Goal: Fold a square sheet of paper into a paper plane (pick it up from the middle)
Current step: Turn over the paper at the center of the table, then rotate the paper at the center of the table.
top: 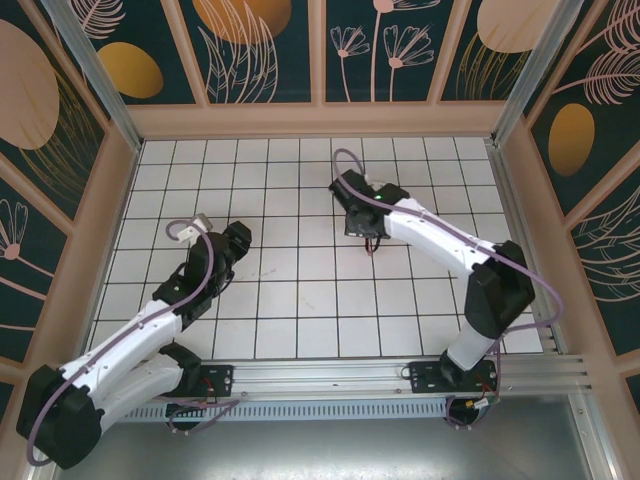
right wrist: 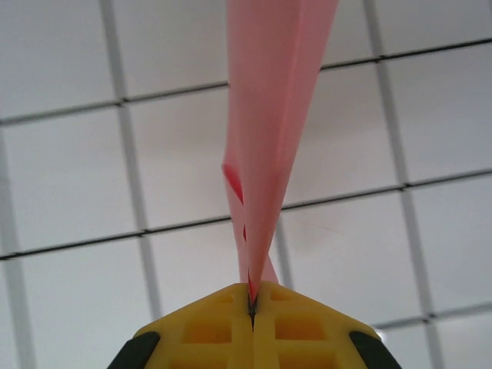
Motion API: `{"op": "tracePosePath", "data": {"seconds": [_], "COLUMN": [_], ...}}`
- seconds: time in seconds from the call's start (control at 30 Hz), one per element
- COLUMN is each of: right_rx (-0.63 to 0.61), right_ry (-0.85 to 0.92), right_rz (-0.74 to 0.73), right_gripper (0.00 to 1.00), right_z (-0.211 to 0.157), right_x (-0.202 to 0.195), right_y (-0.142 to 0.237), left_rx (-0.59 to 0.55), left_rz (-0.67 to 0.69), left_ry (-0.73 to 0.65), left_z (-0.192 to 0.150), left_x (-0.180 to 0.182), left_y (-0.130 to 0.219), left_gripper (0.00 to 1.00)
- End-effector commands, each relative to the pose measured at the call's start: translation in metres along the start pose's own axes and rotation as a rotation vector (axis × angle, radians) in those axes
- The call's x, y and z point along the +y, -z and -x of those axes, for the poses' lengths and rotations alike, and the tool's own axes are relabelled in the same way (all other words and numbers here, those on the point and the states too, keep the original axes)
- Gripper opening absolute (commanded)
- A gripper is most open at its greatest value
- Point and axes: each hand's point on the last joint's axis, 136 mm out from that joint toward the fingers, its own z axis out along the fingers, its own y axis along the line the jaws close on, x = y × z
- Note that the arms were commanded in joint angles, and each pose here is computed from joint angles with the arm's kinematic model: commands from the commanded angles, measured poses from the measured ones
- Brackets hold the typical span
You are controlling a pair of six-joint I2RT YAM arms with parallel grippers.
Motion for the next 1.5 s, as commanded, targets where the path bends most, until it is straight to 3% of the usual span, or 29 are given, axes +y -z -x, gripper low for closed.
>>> {"op": "tracePosePath", "data": {"seconds": [0.0, 0.13, 0.23, 0.33, 0.5, 0.6, 0.73, 0.93, 1.1, 1.47], "right_rx": [0.031, 0.114, 0.191, 0.253, 0.283, 0.215, 0.181, 0.209, 0.265, 0.364], "right_ry": [0.198, 0.305, 0.356, 0.346, 0.22, 0.131, -0.027, -0.193, -0.198, -0.352], "right_rz": [-0.346, -0.315, -0.2, 0.002, 0.405, 0.541, 0.752, 0.959, 0.949, 0.859], "right_gripper": [0.02, 0.05, 0.08, 0.13, 0.31, 0.45, 0.49, 0.22, 0.14, 0.13], "right_z": [-0.02, -0.044, -0.067, -0.084, -0.078, -0.053, -0.036, -0.043, -0.061, -0.106], "right_x": [-0.039, 0.01, 0.062, 0.12, 0.189, 0.184, 0.157, 0.127, 0.128, 0.13], "right_y": [0.005, -0.018, -0.039, -0.05, -0.03, -0.005, 0.01, 0.004, -0.013, -0.062], "left_rx": [-0.1, -0.144, -0.163, -0.164, -0.147, -0.136, -0.111, -0.001, 0.138, 0.431], "left_rz": [0.059, 0.07, 0.073, 0.077, 0.085, 0.085, 0.068, 0.005, -0.017, -0.074], "left_ry": [0.02, 0.032, 0.04, 0.036, 0.031, 0.027, 0.024, -0.024, -0.079, -0.14], "left_z": [0.017, 0.026, 0.031, 0.031, 0.028, 0.026, 0.019, -0.001, -0.027, -0.087], "left_x": [0.017, 0.021, 0.022, 0.023, 0.026, 0.027, 0.026, 0.006, -0.009, -0.033], "left_y": [0.009, 0.016, 0.02, 0.022, 0.023, 0.022, 0.018, 0.002, -0.016, -0.05], "left_gripper": [0.54, 0.54, 0.54, 0.55, 0.55, 0.56, 0.56, 0.56, 0.58, 0.57]}}
